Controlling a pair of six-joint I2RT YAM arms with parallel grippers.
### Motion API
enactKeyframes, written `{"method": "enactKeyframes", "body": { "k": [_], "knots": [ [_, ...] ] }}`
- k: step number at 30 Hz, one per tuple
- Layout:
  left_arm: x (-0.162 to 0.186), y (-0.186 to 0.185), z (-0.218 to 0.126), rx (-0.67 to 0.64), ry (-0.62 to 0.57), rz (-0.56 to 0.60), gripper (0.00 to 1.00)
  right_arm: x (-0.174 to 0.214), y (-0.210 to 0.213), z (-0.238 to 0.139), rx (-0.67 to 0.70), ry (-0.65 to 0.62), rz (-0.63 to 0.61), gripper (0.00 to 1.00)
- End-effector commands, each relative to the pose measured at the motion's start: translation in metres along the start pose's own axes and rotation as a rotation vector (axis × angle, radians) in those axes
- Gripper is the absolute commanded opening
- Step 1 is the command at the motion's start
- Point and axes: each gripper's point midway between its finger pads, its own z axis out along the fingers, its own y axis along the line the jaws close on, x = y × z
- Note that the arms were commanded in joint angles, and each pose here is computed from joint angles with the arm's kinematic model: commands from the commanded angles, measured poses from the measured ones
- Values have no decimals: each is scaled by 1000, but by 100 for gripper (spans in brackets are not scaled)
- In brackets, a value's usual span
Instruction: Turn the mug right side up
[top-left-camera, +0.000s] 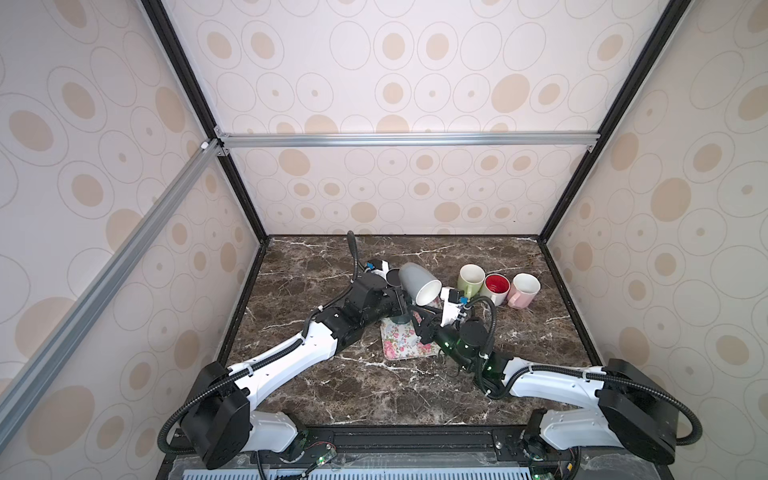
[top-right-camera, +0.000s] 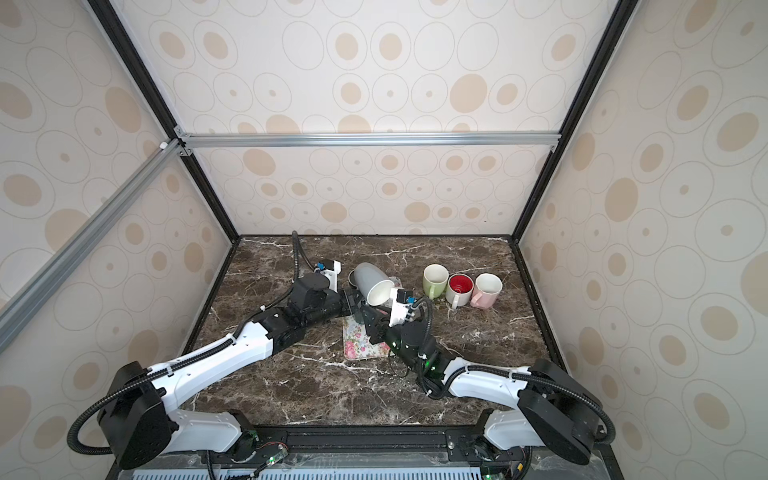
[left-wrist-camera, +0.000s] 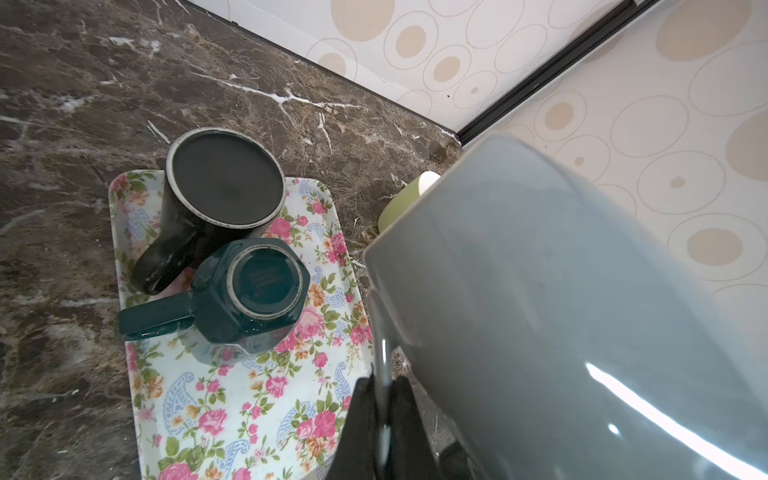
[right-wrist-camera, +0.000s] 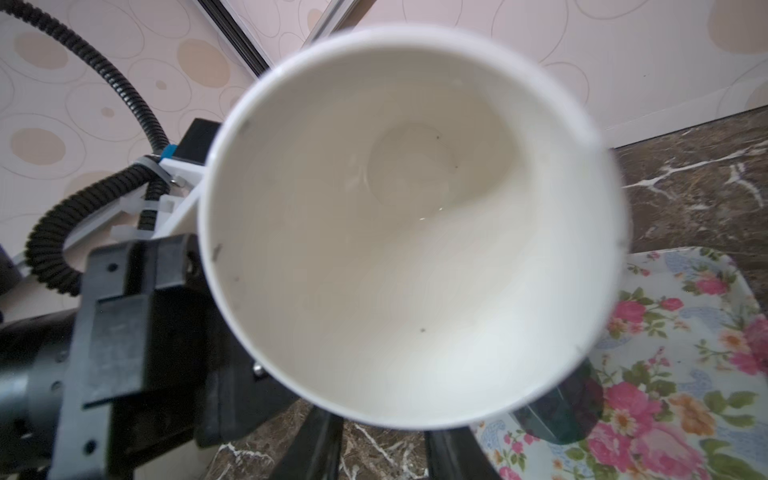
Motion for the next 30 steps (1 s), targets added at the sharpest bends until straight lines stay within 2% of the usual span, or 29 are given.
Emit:
{"method": "enactKeyframes", "body": {
  "k": [1,5,23,26,30],
  "knots": [
    [-20,-18,-15,79,-82,-40,0,-24,7,5,9,-101,22,31],
    [-12,-13,-15,85,-67,-62,0,-24,5,8,30,-120,28,28],
    [-2,0,-16,63,-61,-87,0,-21,7,26,78,-150,-20,27],
    [3,5,-14,56,-51,-93,0,-23,6,30,93,-161,-23,16],
    [7,7,-11,53,-40,-94,0,-22,8,35,90,-164,-30,14]
  ]
}}
